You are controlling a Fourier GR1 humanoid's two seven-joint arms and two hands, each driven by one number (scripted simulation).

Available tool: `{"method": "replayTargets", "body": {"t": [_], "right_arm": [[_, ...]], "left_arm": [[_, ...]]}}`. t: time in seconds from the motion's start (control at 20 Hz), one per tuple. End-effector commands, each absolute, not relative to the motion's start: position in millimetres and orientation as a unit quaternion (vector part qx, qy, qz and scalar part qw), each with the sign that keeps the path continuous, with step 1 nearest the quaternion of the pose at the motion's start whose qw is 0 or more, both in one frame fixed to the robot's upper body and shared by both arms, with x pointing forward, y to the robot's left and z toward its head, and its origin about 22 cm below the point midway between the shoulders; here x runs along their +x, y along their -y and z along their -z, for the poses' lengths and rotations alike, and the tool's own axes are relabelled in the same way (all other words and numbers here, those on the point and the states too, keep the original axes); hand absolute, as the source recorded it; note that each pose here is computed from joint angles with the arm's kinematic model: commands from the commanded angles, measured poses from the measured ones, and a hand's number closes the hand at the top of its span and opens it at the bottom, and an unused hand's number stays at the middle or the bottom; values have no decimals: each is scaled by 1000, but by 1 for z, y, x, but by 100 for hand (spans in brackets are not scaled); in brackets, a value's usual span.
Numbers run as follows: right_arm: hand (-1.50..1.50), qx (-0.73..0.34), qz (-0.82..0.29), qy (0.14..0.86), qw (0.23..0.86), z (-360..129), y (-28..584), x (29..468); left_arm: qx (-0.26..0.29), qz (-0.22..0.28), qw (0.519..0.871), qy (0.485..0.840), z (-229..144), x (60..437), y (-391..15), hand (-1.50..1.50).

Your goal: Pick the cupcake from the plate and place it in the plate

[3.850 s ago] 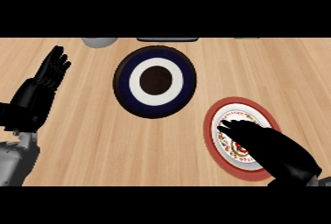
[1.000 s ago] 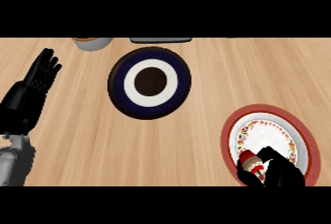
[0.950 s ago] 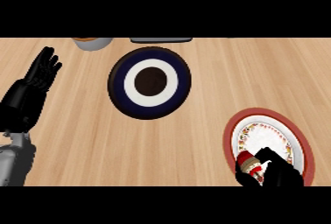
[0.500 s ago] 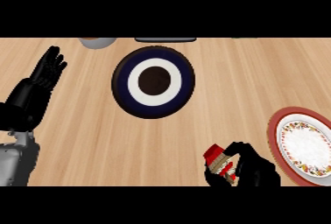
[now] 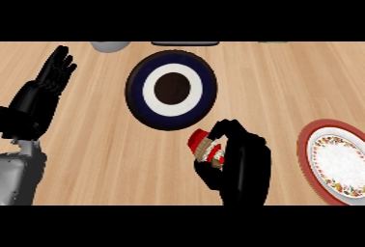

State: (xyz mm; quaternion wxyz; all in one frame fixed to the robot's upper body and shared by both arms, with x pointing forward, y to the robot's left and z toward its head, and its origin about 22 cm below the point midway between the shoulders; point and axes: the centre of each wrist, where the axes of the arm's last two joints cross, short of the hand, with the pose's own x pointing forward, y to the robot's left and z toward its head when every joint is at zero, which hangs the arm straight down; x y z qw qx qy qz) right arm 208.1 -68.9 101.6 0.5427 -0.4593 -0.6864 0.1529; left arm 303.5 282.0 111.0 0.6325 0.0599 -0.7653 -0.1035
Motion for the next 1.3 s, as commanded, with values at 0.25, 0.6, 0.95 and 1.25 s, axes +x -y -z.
{"method": "replayTargets", "body": {"t": [0.25, 0.6, 0.95, 1.25], "right_arm": [[150, -422, -137, 690, 572, -112, 28, 297], [150, -442, -137, 662, 590, -115, 18, 362], [150, -466, -181, 620, 605, -99, 24, 399], [-150, -435, -109, 618, 646, -85, 38, 408]], "left_arm": [[49, 113, 633, 764, -104, 299, -276, 0], [36, 119, 629, 767, -107, 311, -263, 0], [33, 120, 622, 773, -104, 301, -266, 0], [27, 135, 617, 775, -112, 318, -244, 0]]}}
